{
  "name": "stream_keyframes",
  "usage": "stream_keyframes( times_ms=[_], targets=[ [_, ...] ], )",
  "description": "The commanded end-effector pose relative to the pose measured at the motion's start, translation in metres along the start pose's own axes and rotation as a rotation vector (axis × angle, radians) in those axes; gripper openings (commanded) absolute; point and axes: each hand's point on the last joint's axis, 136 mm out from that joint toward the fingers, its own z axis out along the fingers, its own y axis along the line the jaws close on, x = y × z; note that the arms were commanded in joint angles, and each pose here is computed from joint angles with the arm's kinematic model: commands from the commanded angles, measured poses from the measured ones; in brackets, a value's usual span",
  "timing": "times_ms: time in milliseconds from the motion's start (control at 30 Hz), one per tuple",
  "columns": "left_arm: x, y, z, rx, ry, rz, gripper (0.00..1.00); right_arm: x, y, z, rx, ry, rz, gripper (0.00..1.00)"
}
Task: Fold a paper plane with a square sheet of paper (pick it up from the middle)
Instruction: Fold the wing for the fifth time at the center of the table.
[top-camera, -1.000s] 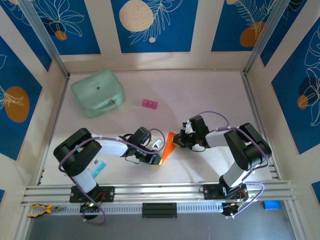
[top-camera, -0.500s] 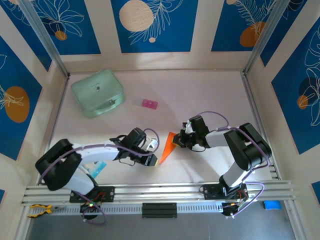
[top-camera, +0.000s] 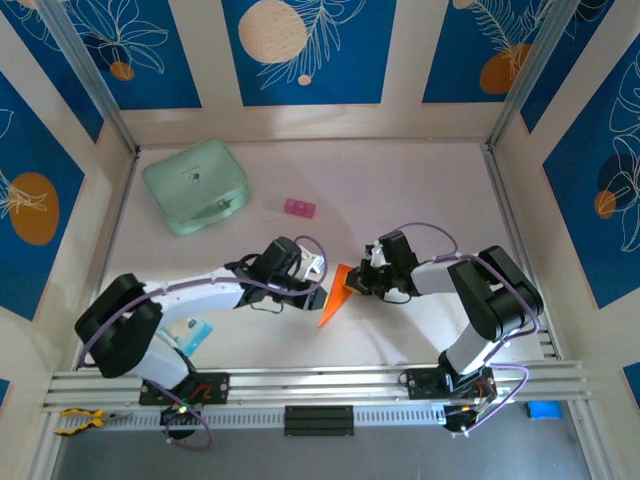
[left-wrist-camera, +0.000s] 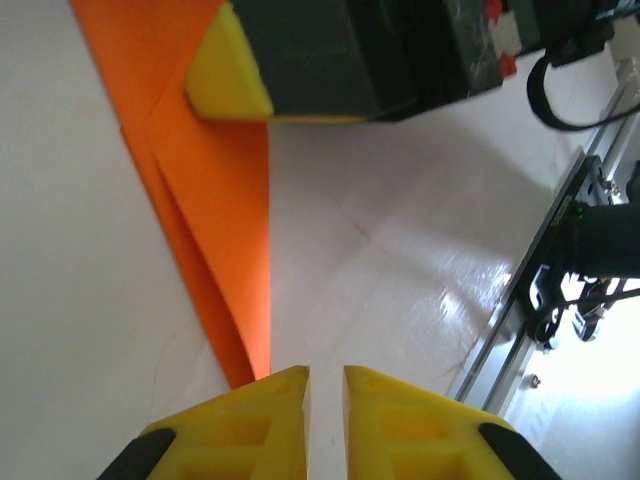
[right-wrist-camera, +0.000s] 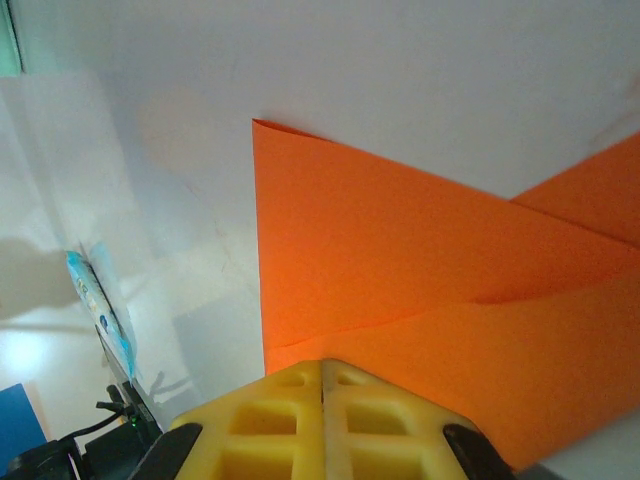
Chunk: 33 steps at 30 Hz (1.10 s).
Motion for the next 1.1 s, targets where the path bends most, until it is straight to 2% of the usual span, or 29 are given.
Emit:
stream_keyframes(
  times_ms=[0, 200, 600, 767, 1067],
  targets=[
    [-0.016, -0.017, 0.007, 0.067, -0.011, 0.006, 0.16, 0.017, -0.063, -0.002, 0.219, 0.015, 0.113, 0.05],
    [-0.015, -0.024, 0.021, 0.137, 0.041, -0.004, 0.14, 0.018, -0.064, -0.003, 0.223, 0.014, 0.116, 0.05],
    [-0.015, -0.014, 0.054, 0.137, 0.109, -0.041, 0.15, 0.019, -0.064, -0.003, 0.22, 0.013, 0.117, 0.05],
    [0.001, -0.002, 0.065, 0.102, 0.169, -0.065, 0.15, 0.02, -0.066, -0.003, 0.224, 0.013, 0.121, 0.05],
    [0.056, 0.032, 0.067, -0.052, 0.329, -0.059, 0.14, 0.022, -0.07, -0.003, 0.234, 0.014, 0.128, 0.05]
  ],
)
